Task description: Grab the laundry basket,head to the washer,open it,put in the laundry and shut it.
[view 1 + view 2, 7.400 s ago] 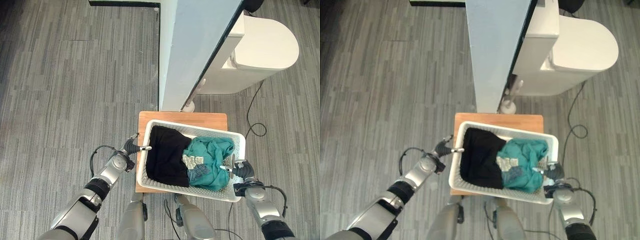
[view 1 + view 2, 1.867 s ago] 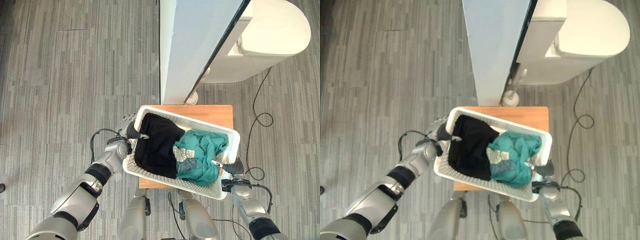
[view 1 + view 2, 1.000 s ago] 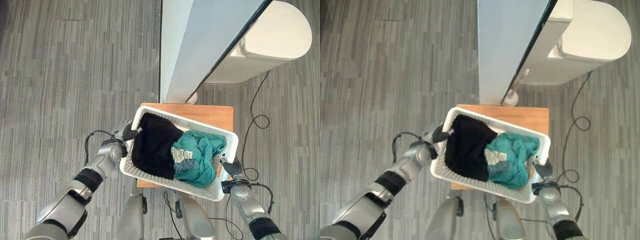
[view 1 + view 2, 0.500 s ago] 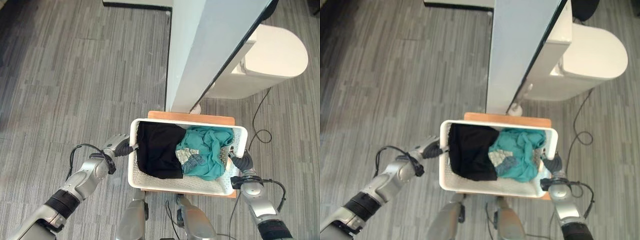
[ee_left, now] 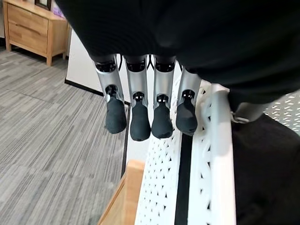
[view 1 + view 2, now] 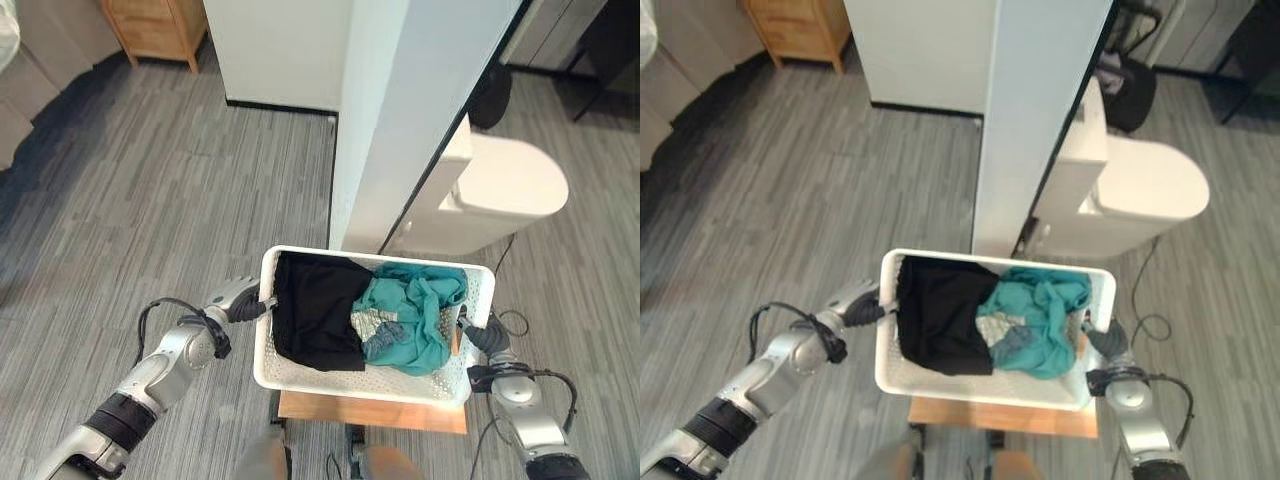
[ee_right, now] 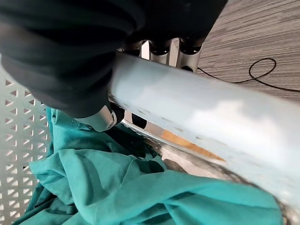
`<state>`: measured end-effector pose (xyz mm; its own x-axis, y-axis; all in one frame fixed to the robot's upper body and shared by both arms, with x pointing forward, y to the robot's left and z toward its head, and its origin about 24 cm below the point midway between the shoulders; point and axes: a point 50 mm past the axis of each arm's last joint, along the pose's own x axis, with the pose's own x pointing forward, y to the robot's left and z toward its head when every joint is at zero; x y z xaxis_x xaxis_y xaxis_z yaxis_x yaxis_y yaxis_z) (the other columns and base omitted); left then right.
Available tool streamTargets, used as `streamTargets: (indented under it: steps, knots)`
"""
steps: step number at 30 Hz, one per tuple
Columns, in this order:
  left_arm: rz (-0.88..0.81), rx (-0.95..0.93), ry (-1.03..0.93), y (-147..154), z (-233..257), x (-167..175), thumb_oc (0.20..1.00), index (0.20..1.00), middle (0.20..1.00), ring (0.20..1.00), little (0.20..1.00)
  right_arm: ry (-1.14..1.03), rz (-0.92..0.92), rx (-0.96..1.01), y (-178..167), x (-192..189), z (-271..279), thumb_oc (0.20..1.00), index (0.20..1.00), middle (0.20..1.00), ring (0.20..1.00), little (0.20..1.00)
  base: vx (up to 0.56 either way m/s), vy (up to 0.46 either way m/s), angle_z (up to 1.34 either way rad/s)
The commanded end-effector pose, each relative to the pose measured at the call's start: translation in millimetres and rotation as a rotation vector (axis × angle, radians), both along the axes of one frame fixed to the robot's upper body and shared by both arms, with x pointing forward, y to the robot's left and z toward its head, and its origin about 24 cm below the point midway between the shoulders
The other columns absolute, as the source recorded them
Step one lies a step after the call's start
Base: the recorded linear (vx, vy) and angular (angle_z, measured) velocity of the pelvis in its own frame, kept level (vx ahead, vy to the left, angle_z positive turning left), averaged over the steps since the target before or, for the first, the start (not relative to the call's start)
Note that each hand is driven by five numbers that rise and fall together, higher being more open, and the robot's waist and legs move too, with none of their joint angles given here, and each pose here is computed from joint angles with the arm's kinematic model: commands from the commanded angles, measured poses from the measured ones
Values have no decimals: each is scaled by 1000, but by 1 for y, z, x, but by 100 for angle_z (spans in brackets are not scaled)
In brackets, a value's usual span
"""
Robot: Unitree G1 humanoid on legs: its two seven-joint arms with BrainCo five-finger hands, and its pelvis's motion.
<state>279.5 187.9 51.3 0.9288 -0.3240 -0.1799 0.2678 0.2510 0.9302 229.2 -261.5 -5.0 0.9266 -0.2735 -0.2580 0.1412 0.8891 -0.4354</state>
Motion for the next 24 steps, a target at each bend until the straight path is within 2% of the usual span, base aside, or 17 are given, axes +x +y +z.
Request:
streamTargets:
  steps: [1, 17, 24]
  knots:
    - [-6, 30, -77, -2, 12, 13, 200, 200, 200, 200, 200, -107, 9, 42, -11, 3, 22, 200, 200, 200, 200, 200, 1, -49, -1]
    - [69, -31, -70, 6, 9, 13, 200, 200, 200, 200, 200, -127, 26, 112, -12, -4, 29, 200, 200, 200, 200, 200, 15, -67, 7]
    - [81, -75, -116, 8, 27, 19, 200, 200, 200, 200, 200, -141, 25, 113, -23, -7, 40, 200, 200, 200, 200, 200, -67, -67, 9]
